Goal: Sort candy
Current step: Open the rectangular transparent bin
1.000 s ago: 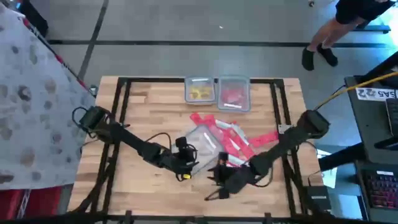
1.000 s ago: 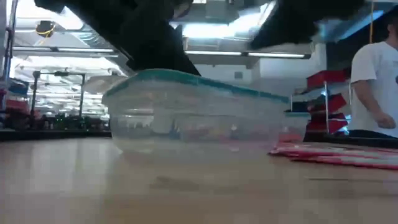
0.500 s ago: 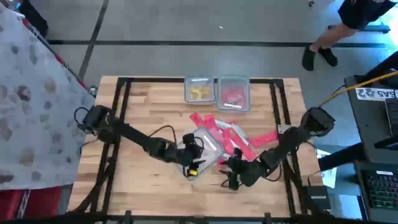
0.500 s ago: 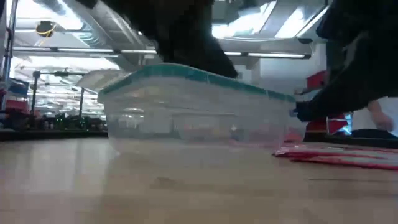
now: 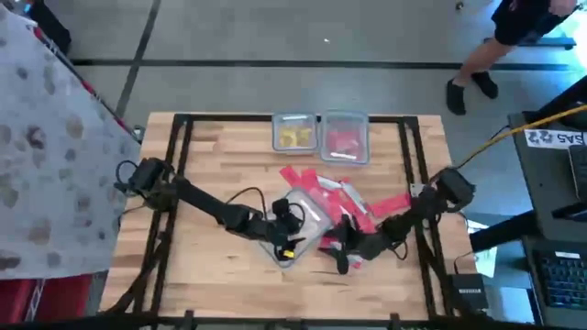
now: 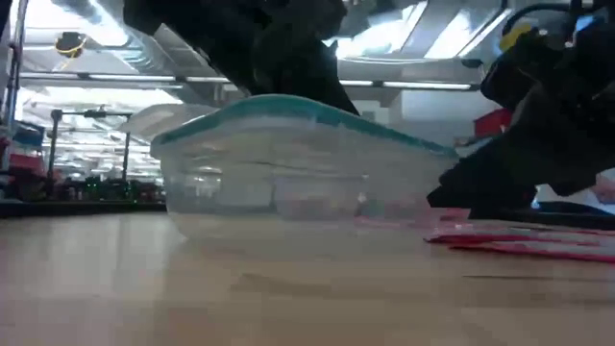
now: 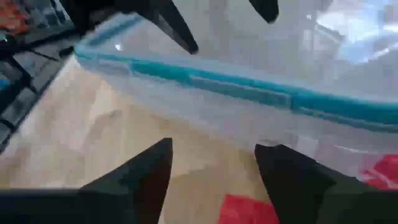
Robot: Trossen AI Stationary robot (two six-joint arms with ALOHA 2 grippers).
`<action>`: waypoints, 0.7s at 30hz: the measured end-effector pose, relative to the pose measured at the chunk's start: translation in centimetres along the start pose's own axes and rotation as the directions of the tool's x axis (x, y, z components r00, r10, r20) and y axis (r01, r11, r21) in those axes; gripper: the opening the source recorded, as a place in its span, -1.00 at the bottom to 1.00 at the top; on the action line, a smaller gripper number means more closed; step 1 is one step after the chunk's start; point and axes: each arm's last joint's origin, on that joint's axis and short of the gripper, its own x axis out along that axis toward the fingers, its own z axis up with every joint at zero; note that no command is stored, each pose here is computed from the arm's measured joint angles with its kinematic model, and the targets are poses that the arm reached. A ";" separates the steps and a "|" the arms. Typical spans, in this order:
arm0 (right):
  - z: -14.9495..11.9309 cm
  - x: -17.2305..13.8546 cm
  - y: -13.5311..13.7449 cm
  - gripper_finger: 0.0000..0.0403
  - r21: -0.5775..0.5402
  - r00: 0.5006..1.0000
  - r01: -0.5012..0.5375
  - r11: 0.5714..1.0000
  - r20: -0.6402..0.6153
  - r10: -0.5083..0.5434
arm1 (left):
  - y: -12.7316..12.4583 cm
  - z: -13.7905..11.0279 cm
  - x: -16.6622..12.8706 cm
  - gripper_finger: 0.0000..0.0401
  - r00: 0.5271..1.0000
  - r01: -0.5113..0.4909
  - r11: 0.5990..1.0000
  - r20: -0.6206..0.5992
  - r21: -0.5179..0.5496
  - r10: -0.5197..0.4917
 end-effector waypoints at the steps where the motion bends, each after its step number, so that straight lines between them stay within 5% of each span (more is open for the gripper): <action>1: -0.2 0.1 -0.1 0.09 -0.002 1.000 0.008 1.000 0.005 -0.008 | 0.0 0.0 0.0 0.19 1.000 0.001 1.000 -0.003 0.001 -0.001; 9: -1.2 -0.8 -1.7 0.09 0.032 0.998 0.063 0.998 0.016 -0.063 | -0.1 -1.0 0.0 0.19 1.000 0.005 1.000 -0.006 -0.019 -0.005; 21: 0.1 0.0 -2.5 0.09 0.027 0.997 -0.063 0.998 0.035 0.062 | -0.2 -1.4 0.0 0.19 1.000 0.017 1.000 0.004 -0.004 -0.017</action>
